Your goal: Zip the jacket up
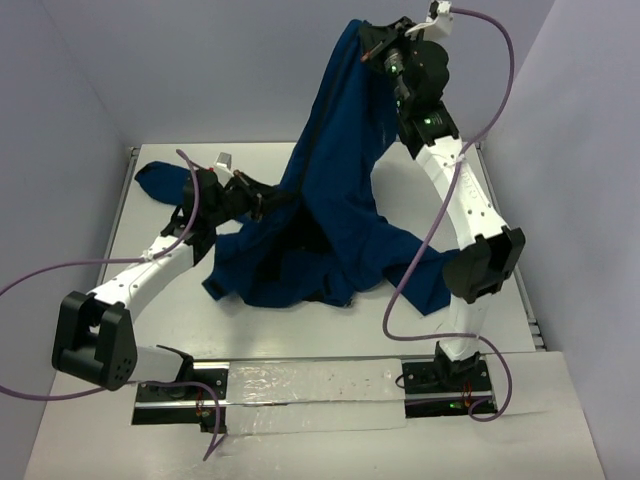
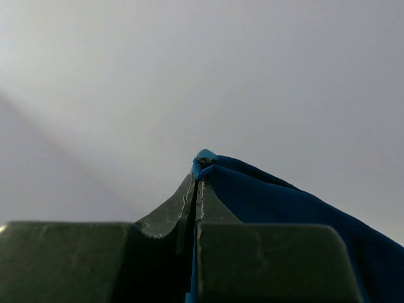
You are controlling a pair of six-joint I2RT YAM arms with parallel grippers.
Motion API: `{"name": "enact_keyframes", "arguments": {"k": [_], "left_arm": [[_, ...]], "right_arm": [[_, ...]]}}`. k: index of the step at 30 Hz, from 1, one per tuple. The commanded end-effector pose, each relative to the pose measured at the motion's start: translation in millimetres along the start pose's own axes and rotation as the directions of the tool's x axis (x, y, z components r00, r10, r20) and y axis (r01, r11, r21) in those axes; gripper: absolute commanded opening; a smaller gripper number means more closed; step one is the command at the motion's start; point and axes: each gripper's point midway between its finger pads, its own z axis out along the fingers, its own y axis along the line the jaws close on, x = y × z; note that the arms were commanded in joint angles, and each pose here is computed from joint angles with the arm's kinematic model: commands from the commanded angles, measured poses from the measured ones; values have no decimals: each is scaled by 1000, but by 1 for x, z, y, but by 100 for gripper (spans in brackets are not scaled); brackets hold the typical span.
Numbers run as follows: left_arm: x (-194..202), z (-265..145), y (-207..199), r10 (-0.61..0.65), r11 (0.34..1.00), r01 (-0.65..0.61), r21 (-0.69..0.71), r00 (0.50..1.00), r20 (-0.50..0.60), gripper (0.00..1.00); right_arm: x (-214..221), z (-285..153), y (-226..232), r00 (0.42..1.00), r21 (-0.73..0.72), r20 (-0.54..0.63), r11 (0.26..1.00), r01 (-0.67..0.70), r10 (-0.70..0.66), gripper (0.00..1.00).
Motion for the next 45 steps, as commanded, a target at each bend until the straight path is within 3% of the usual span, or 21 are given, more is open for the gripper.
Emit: {"name": "enact_keyframes", "arguments": {"k": [1,7,16,20,26,30,36,37,40,42,43,44,45], "left_arm": [[28,-27,76,54,967,-74,-243,995,-90,0],[44,-61,128,83,906,-126,-403,989,-122,0],[50,-117,200,95,754,-118,-646,993,-71,0],[43,-130,209,114,718,-99,-689,993,-24,0],[35,-133,202,129,716,-72,-694,991,31,0],[-19,-126,143,249,756,-71,-651,950,185,0],[-144,-154,35,445,776,-81,-625,773,452,0],[-161,-160,16,473,777,-97,-622,741,476,0],[-187,-163,-10,515,770,-138,-623,711,479,0],[-189,-151,-4,515,768,-163,-619,733,445,1],[-188,-144,-5,510,779,-186,-599,745,431,7],[-187,-142,-3,506,781,-188,-596,750,427,23],[-183,-138,0,495,789,-196,-583,765,413,51]], "right_arm": [[-114,5,4,954,8,297,999,33,-34,0],[-147,7,-33,933,62,355,998,32,-52,0],[-185,-7,-62,909,107,410,994,34,-75,0],[-195,-14,-64,903,110,422,993,43,-86,0],[-195,-20,-60,911,104,399,993,63,-100,0],[-172,-29,-62,938,93,336,994,55,-83,0],[-82,-69,-103,989,178,134,983,41,-65,0],[-64,-79,-110,993,198,95,979,46,-65,0],[-7,-108,-132,997,251,-45,965,79,-70,0],[36,-134,-155,987,304,-151,947,100,-56,1],[51,-144,-163,981,319,-188,942,102,-43,6],[56,-148,-166,977,327,-211,939,106,-36,16],[67,-157,-172,967,347,-253,931,117,-27,33]]}}
